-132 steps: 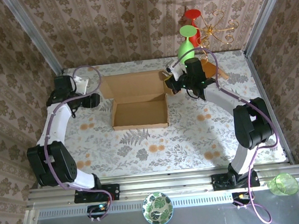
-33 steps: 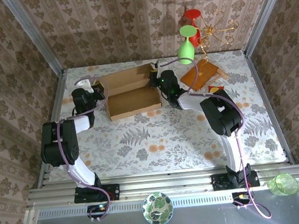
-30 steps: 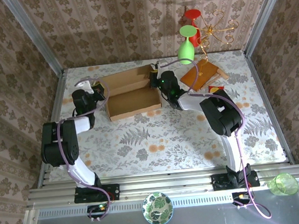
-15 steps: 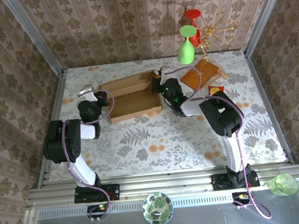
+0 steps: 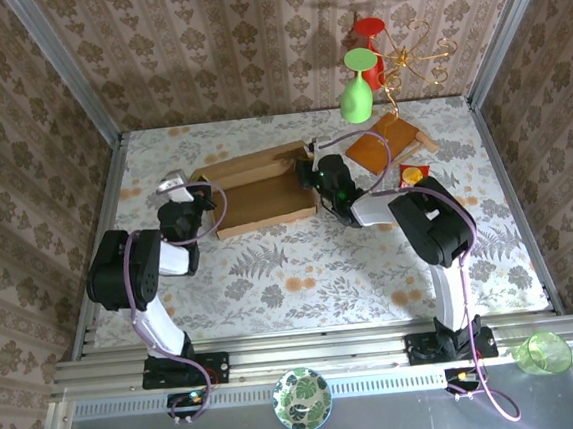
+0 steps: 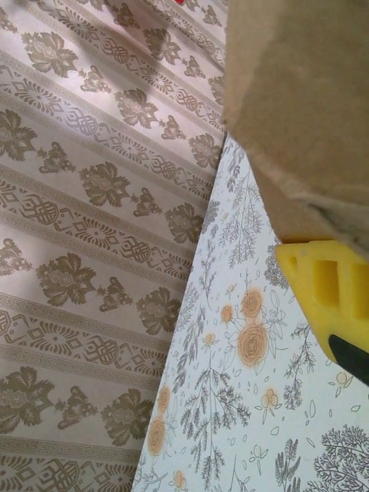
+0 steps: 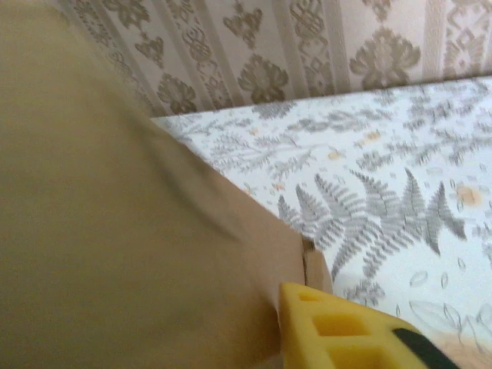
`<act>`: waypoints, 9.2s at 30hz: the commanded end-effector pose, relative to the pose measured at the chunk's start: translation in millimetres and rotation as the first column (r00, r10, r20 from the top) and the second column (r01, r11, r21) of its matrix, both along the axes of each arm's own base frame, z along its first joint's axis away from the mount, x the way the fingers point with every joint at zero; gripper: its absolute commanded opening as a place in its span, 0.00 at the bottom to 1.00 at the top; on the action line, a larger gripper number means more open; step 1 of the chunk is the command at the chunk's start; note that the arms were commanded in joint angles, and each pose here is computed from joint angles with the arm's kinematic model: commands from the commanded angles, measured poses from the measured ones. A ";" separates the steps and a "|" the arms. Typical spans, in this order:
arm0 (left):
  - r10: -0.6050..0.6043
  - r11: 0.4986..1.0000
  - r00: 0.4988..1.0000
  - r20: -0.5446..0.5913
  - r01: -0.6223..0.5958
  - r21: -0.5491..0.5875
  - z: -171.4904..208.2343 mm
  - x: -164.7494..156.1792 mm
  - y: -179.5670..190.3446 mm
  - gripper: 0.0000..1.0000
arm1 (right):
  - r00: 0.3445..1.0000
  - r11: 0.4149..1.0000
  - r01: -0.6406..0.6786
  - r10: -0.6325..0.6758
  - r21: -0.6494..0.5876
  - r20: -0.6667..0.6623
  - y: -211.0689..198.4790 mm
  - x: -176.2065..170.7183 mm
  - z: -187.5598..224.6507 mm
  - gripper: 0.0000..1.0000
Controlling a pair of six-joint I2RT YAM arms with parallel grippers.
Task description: Fold the paper box
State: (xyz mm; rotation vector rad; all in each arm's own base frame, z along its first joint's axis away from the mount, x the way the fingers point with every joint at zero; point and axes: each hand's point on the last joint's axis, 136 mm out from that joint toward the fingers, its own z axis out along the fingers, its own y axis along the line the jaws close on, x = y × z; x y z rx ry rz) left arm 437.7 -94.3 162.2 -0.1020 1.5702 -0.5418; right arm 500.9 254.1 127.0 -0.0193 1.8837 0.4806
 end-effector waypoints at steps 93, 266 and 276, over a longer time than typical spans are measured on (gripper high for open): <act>-0.018 0.937 0.737 -0.676 -0.224 -0.270 40.1 -104.6 26.9 0.35 | 0.609 0.468 0.692 0.029 0.549 -0.792 27.3 -67.2 61.1 0.00; -0.363 0.920 0.293 -0.885 0.262 -0.291 -113.3 -90.5 -23.1 0.00 | 0.558 0.885 -0.073 0.418 0.459 -0.717 -36.3 -52.7 -49.1 0.72; -0.496 0.841 0.248 -0.832 0.377 -0.389 -101.4 -116.7 -48.3 0.00 | 0.555 0.889 -0.071 0.413 0.453 -0.722 -72.5 -65.3 -48.0 0.77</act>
